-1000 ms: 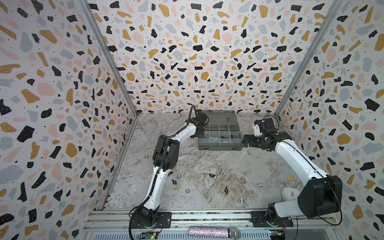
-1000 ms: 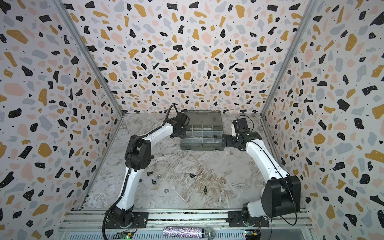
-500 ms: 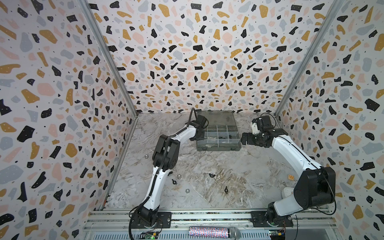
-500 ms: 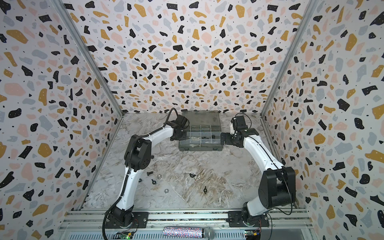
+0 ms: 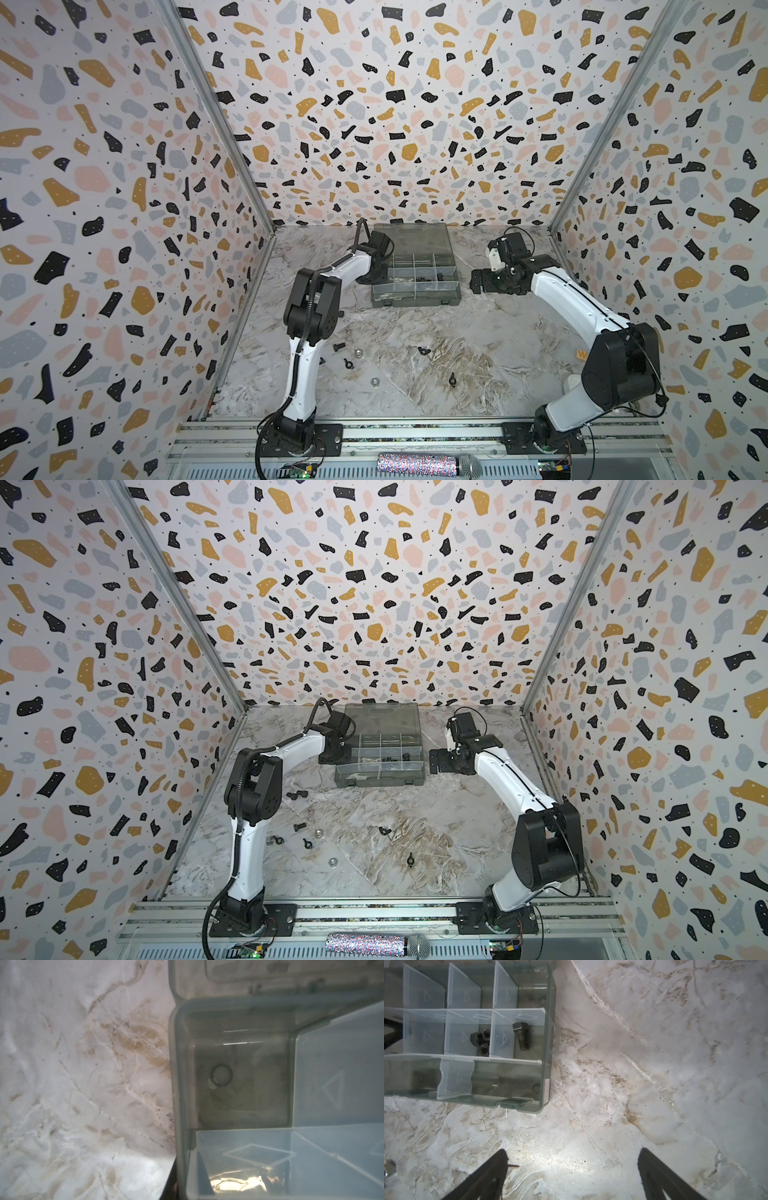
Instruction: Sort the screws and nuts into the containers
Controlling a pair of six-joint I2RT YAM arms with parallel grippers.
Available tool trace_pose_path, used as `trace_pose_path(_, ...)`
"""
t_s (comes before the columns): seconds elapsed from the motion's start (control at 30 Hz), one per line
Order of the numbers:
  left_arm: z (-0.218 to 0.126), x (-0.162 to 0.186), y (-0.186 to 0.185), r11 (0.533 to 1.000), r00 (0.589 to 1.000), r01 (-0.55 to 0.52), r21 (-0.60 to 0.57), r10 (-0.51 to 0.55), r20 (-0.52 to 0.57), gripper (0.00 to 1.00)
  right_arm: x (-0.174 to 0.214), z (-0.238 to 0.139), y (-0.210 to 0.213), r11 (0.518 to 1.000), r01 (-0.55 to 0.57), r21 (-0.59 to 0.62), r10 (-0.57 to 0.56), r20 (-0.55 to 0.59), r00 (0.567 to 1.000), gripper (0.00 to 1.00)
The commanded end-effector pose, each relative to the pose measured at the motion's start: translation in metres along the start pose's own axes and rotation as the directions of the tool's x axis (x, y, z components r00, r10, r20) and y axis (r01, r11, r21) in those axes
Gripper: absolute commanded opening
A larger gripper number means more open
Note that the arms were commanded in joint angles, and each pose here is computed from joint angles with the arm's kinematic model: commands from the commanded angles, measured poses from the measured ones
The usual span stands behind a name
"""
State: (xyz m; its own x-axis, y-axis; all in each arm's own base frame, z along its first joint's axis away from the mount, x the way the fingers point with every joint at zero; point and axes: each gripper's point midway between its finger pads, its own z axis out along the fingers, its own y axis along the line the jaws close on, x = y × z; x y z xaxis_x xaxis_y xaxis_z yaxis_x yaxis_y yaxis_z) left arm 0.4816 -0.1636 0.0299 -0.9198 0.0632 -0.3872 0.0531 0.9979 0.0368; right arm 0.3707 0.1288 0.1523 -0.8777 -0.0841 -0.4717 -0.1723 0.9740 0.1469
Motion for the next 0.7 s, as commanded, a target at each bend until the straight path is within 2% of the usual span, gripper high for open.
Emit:
trace_pose_path(0.0,-0.013,-0.001,0.004,1.0,1.0,-0.025,-0.007,0.025,0.011,0.19,0.004,-0.009,0.006,1.0,0.021,0.021,-0.021,-0.002,1.0,0.99)
trace_pose_path(0.07,-0.018,-0.005,0.005,1.0,0.999,-0.024,-0.004,0.024,0.022,0.32,0.007,-0.011,0.012,0.999,0.039,0.021,-0.039,0.0,0.999,0.99)
trace_pose_path(0.13,-0.027,-0.011,0.004,1.0,0.999,-0.027,-0.001,0.027,0.038,0.57,0.01,-0.014,0.016,0.998,0.051,0.024,-0.051,0.006,0.999,0.99)
trace_pose_path(0.2,-0.042,-0.019,0.004,1.0,0.998,-0.024,0.003,0.024,0.064,0.73,0.016,-0.016,0.02,0.998,0.065,0.016,-0.065,0.0,0.998,0.99)
trace_pose_path(0.33,-0.079,-0.035,0.006,1.0,0.991,-0.008,0.025,0.004,0.133,0.81,0.038,-0.014,0.031,0.996,0.088,-0.007,-0.088,-0.049,0.995,0.99)
trace_pose_path(0.37,-0.089,-0.037,0.005,0.999,0.989,-0.005,0.034,0.0,0.15,0.82,0.044,-0.013,0.034,0.996,0.093,-0.01,-0.094,-0.058,0.994,0.92)
trace_pose_path(0.5,-0.131,-0.035,0.008,0.996,0.973,0.009,0.089,-0.029,0.229,0.83,0.076,-0.01,0.049,0.994,0.101,-0.031,-0.104,-0.109,0.989,0.76)
trace_pose_path(0.67,-0.172,-0.005,0.016,0.989,0.952,-0.003,0.145,-0.042,0.304,0.83,0.118,-0.011,0.068,0.992,0.08,-0.1,-0.096,-0.159,0.983,0.58)
